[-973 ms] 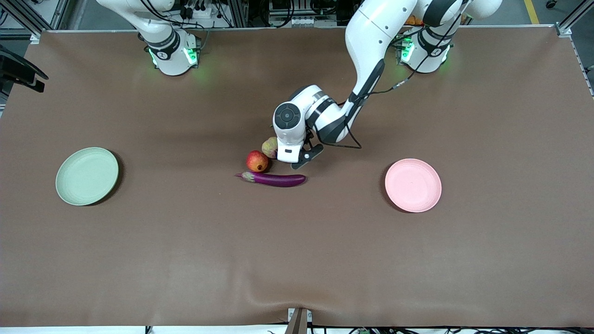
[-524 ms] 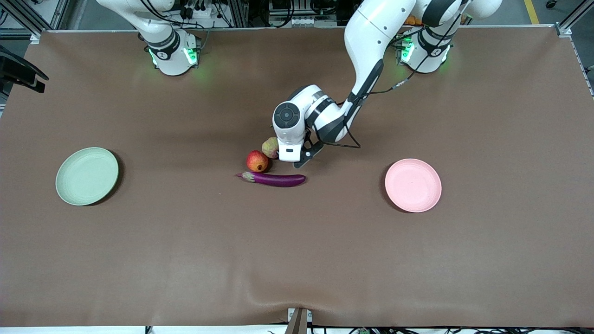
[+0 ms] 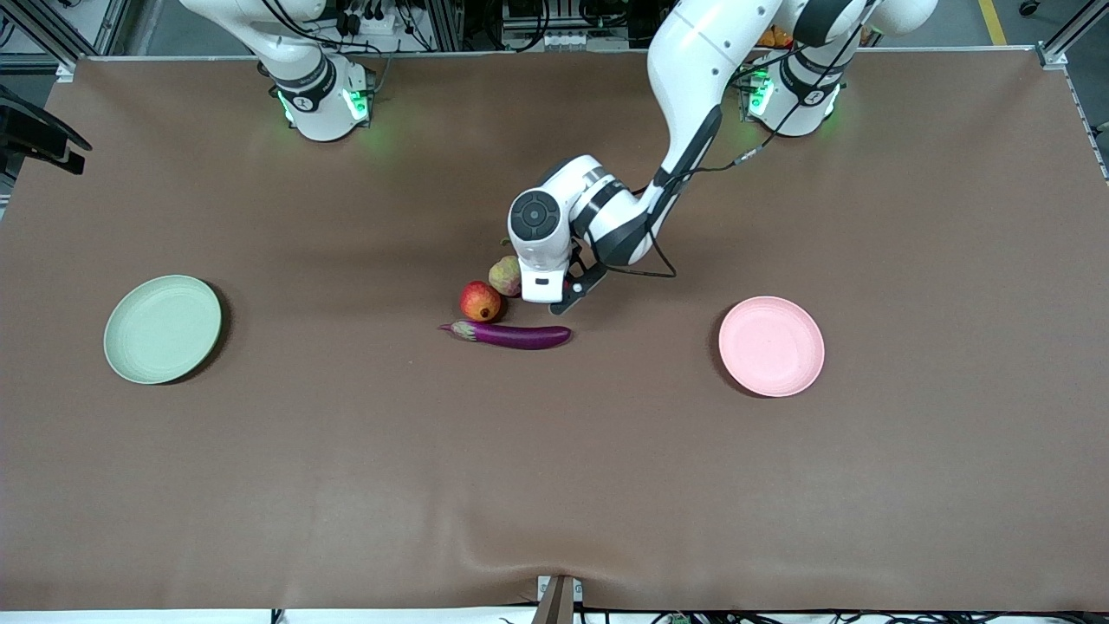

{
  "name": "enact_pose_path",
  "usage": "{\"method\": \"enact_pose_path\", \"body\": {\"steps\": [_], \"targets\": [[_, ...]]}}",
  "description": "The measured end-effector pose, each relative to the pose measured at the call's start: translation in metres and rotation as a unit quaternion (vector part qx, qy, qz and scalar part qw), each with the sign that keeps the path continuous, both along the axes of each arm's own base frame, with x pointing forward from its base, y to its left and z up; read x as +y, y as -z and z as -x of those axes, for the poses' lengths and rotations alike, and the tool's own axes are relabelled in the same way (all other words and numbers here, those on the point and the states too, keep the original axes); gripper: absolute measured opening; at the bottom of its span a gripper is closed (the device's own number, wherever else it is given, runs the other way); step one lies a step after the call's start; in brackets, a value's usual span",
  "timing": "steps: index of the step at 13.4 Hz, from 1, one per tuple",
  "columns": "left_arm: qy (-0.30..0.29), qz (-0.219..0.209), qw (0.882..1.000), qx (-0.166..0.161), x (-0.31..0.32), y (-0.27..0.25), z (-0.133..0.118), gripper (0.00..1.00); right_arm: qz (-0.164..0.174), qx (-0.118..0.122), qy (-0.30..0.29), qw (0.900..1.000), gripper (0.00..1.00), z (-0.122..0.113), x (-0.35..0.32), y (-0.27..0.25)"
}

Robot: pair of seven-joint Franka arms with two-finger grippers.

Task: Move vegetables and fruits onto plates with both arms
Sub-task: 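Carry the pepper to the pink plate while the right gripper starts moving, then release the pepper onto the pink plate while the right gripper reaches the apple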

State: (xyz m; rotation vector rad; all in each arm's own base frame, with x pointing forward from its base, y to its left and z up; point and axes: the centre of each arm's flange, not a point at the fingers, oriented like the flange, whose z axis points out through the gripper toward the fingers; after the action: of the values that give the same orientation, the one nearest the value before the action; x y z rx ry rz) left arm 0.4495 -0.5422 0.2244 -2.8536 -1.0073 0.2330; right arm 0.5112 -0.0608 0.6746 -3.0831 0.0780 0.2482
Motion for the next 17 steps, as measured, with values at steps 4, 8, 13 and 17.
{"method": "enact_pose_path", "body": {"steps": [4,8,13,17], "targets": [[0.043,0.012,0.999,0.005,0.057,-0.101,-0.048,0.27,-0.002,0.019,-0.002,1.000,1.00,-0.011,0.001,0.019],[0.099,0.021,0.995,0.018,0.164,-0.142,-0.115,0.27,-0.007,0.075,-0.003,0.997,1.00,-0.044,-0.001,0.081],[0.194,-0.030,0.979,0.048,0.317,-0.102,-0.182,0.27,-0.011,0.114,-0.020,0.993,1.00,-0.103,0.021,0.194],[0.248,-0.043,0.966,0.067,0.367,-0.071,-0.200,0.27,-0.023,0.109,0.088,0.990,1.00,-0.135,0.108,0.256]]}}
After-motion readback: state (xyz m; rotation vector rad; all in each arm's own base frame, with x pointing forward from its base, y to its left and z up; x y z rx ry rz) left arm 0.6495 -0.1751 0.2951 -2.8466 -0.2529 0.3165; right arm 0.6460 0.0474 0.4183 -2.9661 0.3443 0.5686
